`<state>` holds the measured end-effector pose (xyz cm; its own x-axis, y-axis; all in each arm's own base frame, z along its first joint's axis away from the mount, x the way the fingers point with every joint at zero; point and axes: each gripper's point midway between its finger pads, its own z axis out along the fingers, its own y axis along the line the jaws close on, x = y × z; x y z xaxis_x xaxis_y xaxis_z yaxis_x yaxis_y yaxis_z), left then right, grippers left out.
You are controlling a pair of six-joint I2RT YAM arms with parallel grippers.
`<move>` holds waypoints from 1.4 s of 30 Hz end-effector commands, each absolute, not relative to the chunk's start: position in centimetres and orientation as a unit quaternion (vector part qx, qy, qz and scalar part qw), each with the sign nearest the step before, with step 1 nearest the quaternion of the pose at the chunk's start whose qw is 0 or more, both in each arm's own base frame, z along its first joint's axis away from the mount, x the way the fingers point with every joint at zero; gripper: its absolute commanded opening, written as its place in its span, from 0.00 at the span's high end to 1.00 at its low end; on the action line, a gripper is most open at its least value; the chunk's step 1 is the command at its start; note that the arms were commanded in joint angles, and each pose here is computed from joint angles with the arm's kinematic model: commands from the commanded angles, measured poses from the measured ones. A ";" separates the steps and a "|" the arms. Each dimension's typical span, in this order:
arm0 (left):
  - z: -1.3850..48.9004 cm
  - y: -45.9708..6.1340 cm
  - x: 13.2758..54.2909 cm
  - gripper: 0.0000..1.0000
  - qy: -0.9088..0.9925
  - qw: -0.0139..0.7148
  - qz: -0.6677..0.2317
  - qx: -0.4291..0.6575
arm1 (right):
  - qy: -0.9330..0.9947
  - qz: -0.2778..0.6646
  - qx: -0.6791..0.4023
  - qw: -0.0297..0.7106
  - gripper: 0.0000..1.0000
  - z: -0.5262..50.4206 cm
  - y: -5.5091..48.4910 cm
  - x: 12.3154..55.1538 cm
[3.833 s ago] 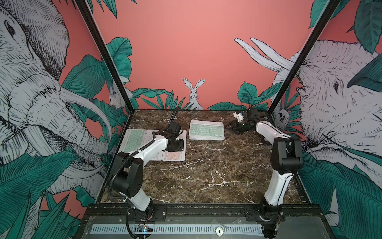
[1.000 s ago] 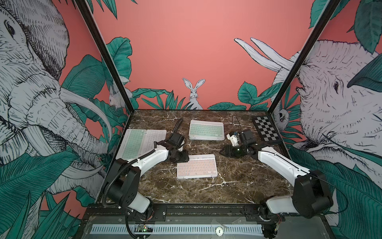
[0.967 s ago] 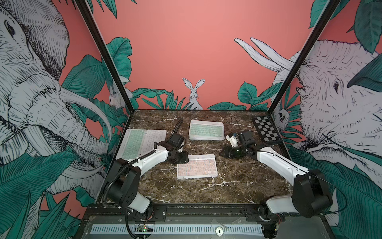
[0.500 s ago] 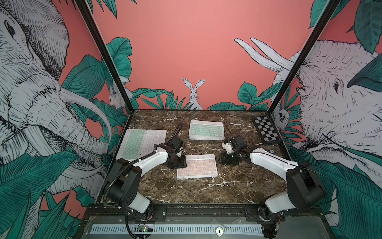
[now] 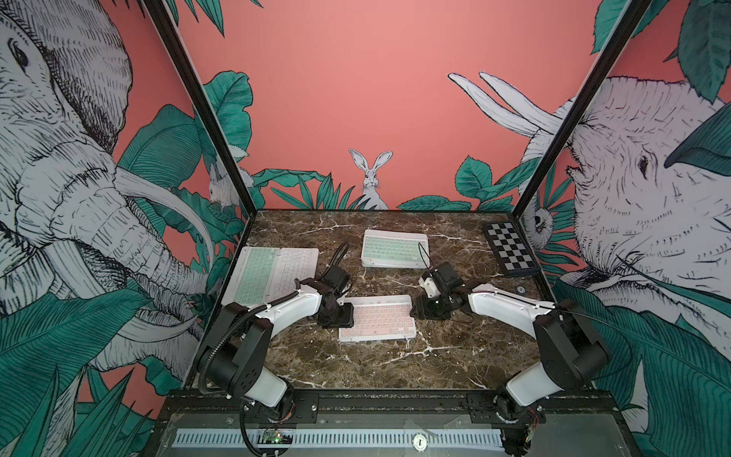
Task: Stack the numeric keypads
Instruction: Pick up the numeric keypad from the center of the board.
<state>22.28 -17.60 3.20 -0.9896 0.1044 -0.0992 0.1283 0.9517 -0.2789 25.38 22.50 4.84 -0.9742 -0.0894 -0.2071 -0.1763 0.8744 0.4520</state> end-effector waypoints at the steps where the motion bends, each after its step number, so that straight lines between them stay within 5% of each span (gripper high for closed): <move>1: 2.7 -16.9 21.9 0.46 0.989 0.038 -0.128 0.067 | 0.968 0.229 -0.053 0.091 0.47 4.0 22.4 25.5; 42: 0.7 -19.2 22.2 0.46 0.985 0.049 -0.141 0.084 | 0.967 0.240 -0.030 0.083 0.47 2.2 23.2 24.6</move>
